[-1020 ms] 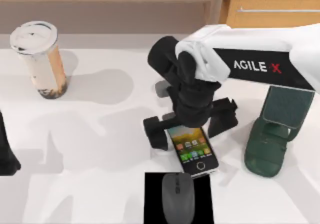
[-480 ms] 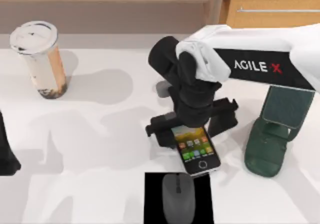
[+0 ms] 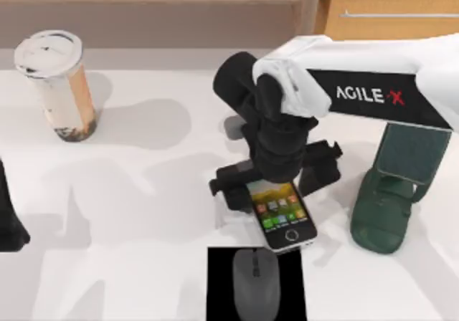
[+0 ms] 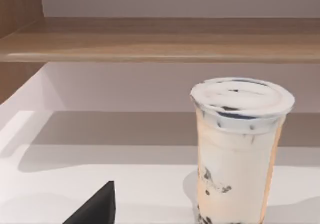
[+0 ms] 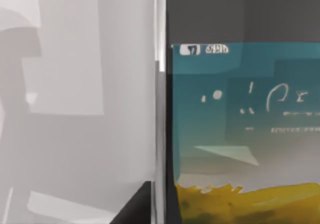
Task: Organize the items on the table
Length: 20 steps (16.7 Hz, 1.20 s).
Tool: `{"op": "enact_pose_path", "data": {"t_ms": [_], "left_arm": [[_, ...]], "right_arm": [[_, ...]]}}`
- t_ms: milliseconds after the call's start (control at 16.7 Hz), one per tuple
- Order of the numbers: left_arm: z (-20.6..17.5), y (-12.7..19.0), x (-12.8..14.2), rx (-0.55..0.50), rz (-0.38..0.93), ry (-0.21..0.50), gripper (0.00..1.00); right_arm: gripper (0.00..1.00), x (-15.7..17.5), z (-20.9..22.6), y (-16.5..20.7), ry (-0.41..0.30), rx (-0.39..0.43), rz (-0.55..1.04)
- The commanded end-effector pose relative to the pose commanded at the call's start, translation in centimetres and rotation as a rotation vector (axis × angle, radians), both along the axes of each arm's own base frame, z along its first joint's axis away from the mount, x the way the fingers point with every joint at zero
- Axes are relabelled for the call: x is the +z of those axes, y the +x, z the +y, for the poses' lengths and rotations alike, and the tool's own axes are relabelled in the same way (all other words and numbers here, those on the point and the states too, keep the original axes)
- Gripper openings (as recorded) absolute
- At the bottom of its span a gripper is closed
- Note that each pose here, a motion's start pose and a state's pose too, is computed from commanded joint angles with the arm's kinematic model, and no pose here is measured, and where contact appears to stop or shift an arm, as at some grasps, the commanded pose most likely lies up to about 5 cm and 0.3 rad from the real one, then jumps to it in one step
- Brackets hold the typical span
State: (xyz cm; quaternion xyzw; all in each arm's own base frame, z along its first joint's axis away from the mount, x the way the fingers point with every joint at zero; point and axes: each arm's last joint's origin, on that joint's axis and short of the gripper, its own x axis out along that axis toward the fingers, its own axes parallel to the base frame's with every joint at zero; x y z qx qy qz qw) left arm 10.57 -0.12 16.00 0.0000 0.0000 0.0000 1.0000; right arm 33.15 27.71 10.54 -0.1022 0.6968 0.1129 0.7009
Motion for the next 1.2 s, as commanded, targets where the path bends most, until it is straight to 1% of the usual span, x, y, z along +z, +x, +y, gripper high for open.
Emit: {"op": "enact_pose_path", "data": {"t_ms": [300, 360, 540, 840, 1200], "left_arm": [[0.0, 0.0, 0.0, 0.0, 0.0, 0.0, 1.0], [0.0, 0.0, 0.0, 0.0, 0.0, 0.0, 1.0], [0.0, 0.0, 0.0, 0.0, 0.0, 0.0, 1.0], [0.0, 0.0, 0.0, 0.0, 0.0, 0.0, 1.0], [0.0, 0.0, 0.0, 0.0, 0.0, 0.0, 1.0]], "right_arm": [[0.0, 0.0, 0.0, 0.0, 0.0, 0.0, 0.0], [0.0, 0.9, -0.2, 0.0, -0.008, 0.003, -0.019], [0.0, 1.5, -0.2, 0.0, -0.012, -0.002, -0.013], [0.0, 3.8, -0.2, 0.0, -0.009, 0.003, -0.018], [0.0, 4.0, 0.1, -0.5, -0.015, 0.001, -0.03]]}}
